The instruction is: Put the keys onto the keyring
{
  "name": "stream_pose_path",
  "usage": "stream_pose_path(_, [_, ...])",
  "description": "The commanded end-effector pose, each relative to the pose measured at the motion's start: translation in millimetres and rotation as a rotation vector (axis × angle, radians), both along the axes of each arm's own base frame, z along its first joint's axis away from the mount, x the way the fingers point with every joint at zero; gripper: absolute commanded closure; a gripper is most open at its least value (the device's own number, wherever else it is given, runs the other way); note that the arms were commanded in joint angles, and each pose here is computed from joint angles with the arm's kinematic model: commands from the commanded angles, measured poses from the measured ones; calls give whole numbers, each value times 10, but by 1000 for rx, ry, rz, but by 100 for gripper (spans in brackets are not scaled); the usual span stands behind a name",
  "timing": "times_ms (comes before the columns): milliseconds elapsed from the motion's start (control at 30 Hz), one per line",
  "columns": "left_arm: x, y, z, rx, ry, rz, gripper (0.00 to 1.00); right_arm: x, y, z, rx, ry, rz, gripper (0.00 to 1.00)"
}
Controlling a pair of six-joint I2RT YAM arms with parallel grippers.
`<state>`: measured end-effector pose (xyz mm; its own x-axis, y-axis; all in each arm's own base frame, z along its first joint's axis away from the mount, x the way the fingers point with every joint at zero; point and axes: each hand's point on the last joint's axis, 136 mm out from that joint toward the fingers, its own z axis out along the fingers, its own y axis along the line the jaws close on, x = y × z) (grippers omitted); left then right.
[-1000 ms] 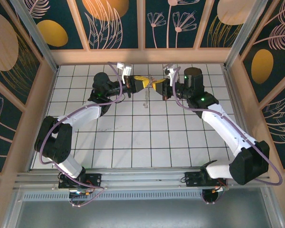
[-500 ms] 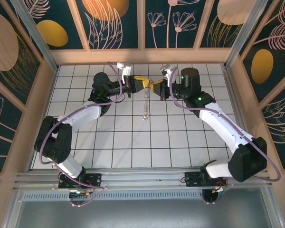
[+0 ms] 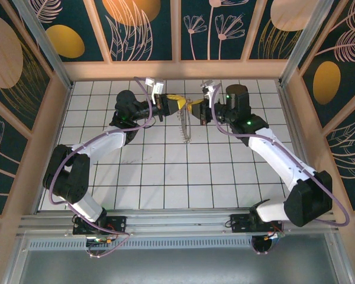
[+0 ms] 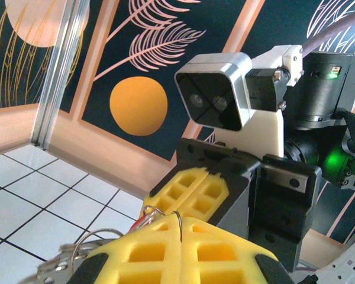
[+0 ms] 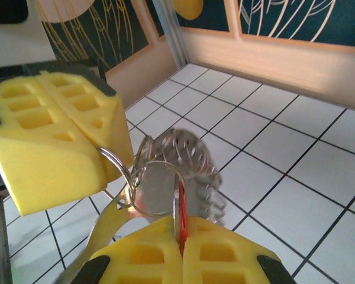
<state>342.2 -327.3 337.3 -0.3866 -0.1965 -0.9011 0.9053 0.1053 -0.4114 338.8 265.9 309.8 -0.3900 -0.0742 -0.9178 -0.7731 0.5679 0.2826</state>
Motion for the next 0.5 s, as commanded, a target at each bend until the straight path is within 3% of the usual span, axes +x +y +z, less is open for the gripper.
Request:
stream_pose_path(0, [-137,1,148,-29,-71,-41,100,71,-204,165,22,-48,-83,100])
stream_pose_path(467, [-146,2,167,-29,-75,-44,100,87,-126,207,47,-40,-50,100])
